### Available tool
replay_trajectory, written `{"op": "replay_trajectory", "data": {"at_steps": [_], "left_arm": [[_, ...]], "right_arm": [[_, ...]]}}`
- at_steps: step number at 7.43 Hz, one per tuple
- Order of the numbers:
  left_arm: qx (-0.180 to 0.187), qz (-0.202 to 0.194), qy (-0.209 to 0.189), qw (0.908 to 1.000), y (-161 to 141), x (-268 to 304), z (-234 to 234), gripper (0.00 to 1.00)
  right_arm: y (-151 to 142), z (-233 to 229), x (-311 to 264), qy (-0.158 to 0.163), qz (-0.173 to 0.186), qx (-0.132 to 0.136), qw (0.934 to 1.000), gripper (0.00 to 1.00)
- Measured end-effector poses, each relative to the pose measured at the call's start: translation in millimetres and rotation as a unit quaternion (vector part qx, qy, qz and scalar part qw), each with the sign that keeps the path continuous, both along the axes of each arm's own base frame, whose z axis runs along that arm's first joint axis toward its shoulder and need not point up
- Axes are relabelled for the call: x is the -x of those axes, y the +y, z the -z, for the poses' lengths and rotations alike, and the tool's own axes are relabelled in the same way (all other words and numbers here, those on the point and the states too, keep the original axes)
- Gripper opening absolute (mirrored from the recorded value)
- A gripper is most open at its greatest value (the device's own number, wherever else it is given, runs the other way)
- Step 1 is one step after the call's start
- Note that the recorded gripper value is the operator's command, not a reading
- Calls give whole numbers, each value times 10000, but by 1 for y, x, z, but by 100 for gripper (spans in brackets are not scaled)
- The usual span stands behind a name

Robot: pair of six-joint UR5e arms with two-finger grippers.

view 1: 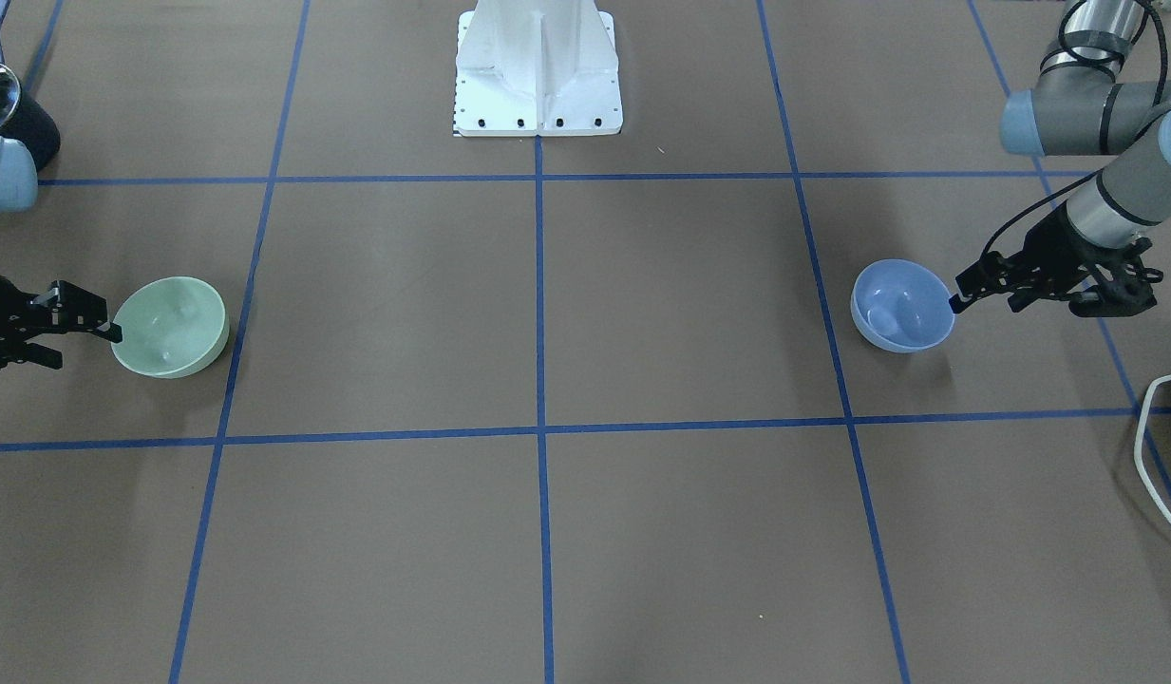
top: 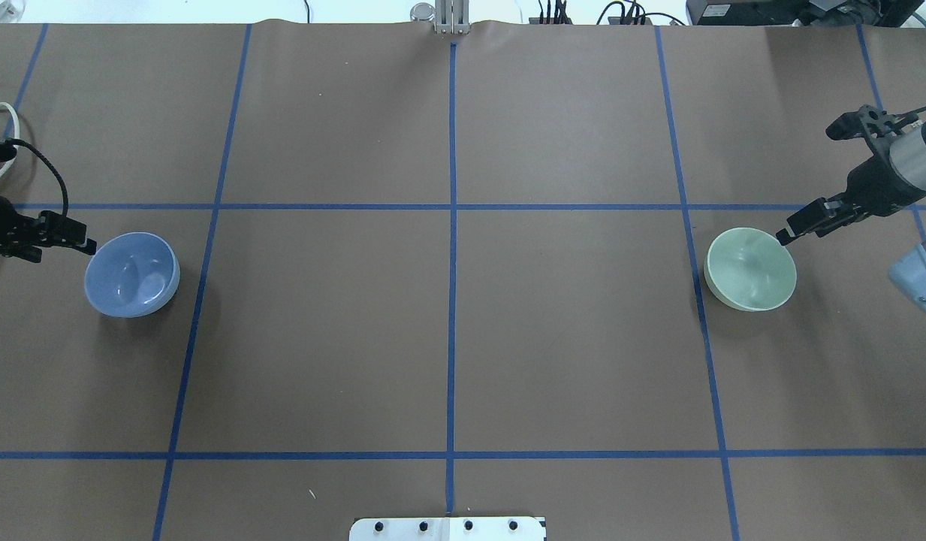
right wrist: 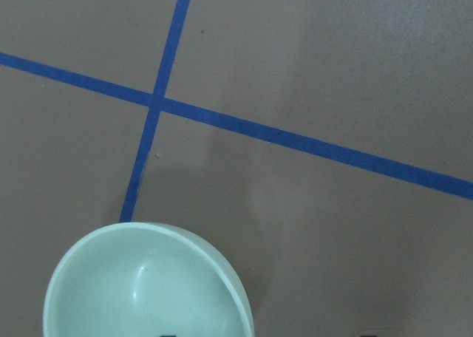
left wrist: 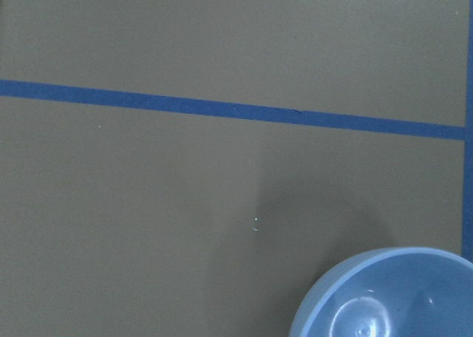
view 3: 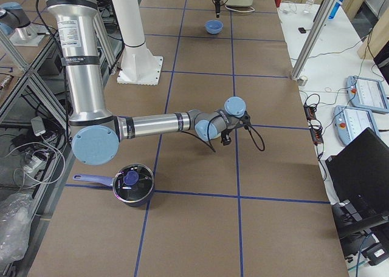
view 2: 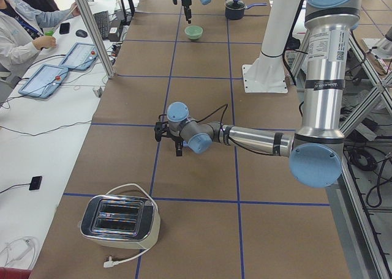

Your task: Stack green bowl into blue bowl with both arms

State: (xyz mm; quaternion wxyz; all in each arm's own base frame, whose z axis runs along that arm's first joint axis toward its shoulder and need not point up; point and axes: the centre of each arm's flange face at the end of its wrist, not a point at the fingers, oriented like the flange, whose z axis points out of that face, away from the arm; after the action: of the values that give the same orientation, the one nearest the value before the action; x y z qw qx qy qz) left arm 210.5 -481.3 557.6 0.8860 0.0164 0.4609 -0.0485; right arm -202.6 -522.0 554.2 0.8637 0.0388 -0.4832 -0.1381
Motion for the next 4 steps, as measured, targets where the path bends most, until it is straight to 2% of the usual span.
{"op": "replay_trajectory", "data": {"at_steps": [1,4], "left_arm": [[49,-17,16,10000,1,-8,2,82],[132,-73,-7,9999,1,-19,-3,69]], "right_arm": [[1,0,5,8,33,-5,10000,73],[7,2,30,137,130,-68,9998,73]]}}
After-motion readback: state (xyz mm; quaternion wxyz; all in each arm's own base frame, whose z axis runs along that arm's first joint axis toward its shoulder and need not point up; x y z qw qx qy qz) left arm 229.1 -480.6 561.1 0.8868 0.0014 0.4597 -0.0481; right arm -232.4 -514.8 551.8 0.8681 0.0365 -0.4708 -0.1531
